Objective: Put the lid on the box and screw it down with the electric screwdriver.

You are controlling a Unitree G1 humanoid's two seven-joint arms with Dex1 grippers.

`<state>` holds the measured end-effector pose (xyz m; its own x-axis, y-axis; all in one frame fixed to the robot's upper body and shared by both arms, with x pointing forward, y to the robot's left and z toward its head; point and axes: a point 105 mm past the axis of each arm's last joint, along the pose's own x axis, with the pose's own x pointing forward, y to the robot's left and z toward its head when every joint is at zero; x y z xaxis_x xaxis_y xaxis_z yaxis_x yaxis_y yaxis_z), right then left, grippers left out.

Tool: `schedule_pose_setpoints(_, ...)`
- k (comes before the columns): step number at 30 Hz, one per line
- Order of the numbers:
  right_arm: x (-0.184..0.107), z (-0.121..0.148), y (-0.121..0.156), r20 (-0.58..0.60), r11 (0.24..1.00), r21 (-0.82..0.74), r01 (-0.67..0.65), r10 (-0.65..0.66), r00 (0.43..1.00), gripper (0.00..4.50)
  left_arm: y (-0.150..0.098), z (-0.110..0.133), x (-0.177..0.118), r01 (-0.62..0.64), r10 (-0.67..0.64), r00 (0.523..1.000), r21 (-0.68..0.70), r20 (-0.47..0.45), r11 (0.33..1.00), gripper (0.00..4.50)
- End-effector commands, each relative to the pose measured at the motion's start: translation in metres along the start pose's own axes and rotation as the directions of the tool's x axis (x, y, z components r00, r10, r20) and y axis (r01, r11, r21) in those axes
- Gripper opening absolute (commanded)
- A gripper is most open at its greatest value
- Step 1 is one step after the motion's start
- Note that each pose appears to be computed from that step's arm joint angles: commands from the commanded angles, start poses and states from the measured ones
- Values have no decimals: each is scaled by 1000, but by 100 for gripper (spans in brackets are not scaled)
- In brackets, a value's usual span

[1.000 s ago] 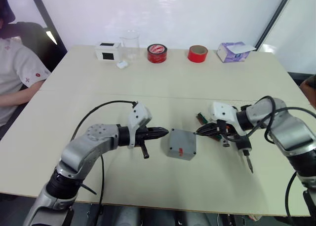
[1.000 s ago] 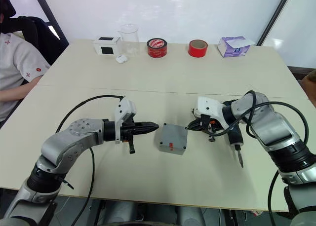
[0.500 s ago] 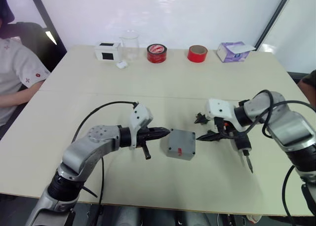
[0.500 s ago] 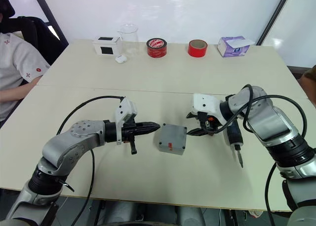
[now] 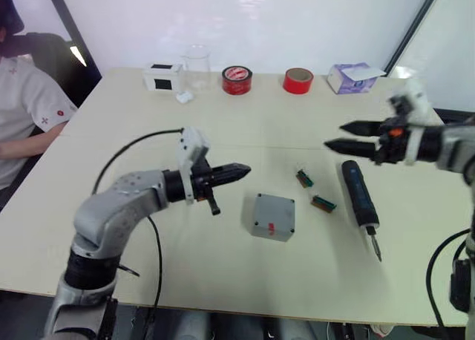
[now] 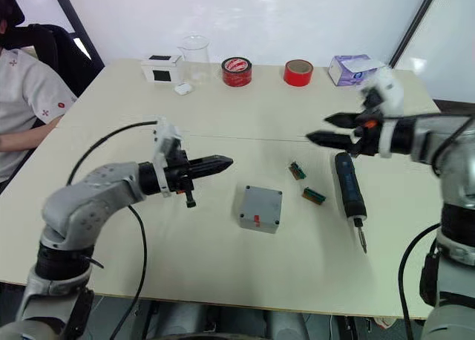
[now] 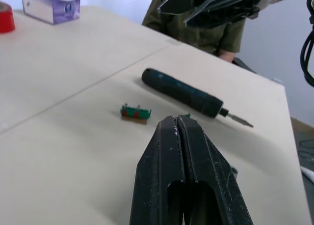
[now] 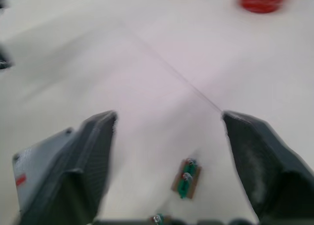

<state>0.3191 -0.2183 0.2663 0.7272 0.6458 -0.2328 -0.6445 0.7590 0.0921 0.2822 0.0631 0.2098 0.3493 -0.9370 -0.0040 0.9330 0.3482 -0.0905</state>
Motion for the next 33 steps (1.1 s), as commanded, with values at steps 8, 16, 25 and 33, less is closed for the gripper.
schedule_pose_setpoints(8,-11,37,-64,314,772,264,578,-635,705,447,36,40,25,-197,184,971,77,152,977,0)
schedule_pose_setpoints(16,-25,-12,-38,-202,899,91,429,-405,892,447,-16,28,14,151,-136,985,151,-102,977,0)
schedule_pose_setpoints(25,-50,-66,-4,-613,951,220,218,-39,789,447,-44,4,-5,377,-318,903,177,-289,909,0)
schedule_pose_setpoints(33,-41,-97,-21,-699,915,244,322,-64,712,447,-61,-3,3,385,-327,904,189,-276,903,0)
